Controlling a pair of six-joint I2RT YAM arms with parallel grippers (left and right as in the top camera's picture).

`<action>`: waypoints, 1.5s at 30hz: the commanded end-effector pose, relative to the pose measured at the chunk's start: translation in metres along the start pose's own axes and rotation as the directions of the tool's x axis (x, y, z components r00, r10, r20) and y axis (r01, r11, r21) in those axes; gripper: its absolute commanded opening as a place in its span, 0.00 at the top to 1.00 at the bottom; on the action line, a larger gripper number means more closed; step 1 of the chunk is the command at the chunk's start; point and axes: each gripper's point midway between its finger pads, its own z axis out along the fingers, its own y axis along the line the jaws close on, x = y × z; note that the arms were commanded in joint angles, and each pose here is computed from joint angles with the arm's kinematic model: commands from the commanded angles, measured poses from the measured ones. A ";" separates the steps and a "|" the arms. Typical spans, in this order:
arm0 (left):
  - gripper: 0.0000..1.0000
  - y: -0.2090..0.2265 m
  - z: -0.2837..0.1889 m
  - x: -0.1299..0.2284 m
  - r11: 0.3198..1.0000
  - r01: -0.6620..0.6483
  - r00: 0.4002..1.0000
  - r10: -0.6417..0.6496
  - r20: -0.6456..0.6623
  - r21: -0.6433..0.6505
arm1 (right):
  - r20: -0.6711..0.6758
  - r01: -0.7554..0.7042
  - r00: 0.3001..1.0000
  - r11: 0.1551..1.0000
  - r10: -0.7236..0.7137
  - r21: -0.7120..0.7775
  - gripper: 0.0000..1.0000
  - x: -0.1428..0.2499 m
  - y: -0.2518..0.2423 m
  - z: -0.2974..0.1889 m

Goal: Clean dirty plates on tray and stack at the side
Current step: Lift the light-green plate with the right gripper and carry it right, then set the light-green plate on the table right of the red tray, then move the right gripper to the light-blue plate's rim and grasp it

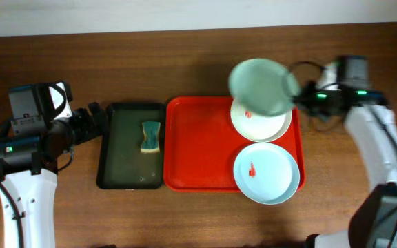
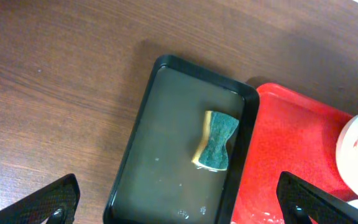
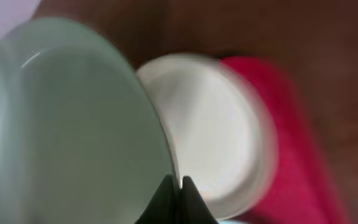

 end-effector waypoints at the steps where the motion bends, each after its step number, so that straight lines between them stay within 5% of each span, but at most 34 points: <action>1: 0.01 0.001 -0.005 -0.001 1.000 0.011 1.000 -0.011 0.017 -0.004 | 0.034 -0.099 0.995 0.993 0.097 0.069 0.96 -0.021 -0.069 -0.034; 5: 0.01 0.001 -0.005 -0.001 1.000 0.011 1.000 -0.011 0.017 -0.004 | 0.148 -0.268 0.963 0.882 0.227 0.388 0.96 -0.021 -0.169 -0.064; 13: 0.01 0.001 -0.005 -0.001 1.000 0.011 1.000 -0.011 0.017 -0.004 | 0.280 -0.338 0.935 0.775 0.215 0.533 0.96 -0.030 -0.208 -0.074; 19: 0.01 0.001 -0.005 -0.001 1.000 0.011 1.000 -0.011 0.017 -0.004 | 0.230 -0.332 0.942 0.778 0.243 0.534 0.96 -0.028 -0.218 -0.048; 20: 0.01 0.001 -0.005 -0.001 1.000 0.011 1.000 -0.011 0.017 -0.004 | 0.220 -0.330 0.943 0.787 0.250 0.521 0.88 -0.027 -0.216 -0.045; 22: 0.01 0.001 -0.005 -0.001 1.000 0.011 1.000 -0.011 0.017 -0.004 | 0.164 -0.284 0.958 0.828 0.233 0.482 0.41 -0.023 -0.207 -0.039; 23: 0.01 0.001 -0.005 -0.001 1.000 0.011 1.000 -0.011 0.017 -0.004 | 0.110 -0.241 0.971 0.859 0.215 0.451 0.27 -0.017 -0.200 -0.034; 27: 0.01 0.001 -0.005 -0.001 1.000 0.011 1.000 -0.011 0.017 -0.004 | 0.021 -0.216 0.973 0.877 0.229 0.430 0.28 0.009 -0.182 -0.044; 31: 0.01 0.001 -0.005 -0.001 1.000 0.011 1.000 -0.011 0.017 -0.004 | -0.129 -0.022 0.989 0.937 0.071 0.348 0.34 0.045 -0.131 -0.061; 36: 0.01 0.001 -0.005 -0.001 1.000 0.011 1.000 -0.011 0.017 -0.004 | -0.403 0.222 0.913 0.910 -0.068 0.350 0.31 0.117 -0.097 -0.055; 45: 0.01 0.001 -0.005 -0.001 1.000 0.011 1.000 -0.011 0.017 -0.004 | -0.522 0.315 0.851 0.848 -0.053 0.426 0.23 0.179 -0.107 -0.032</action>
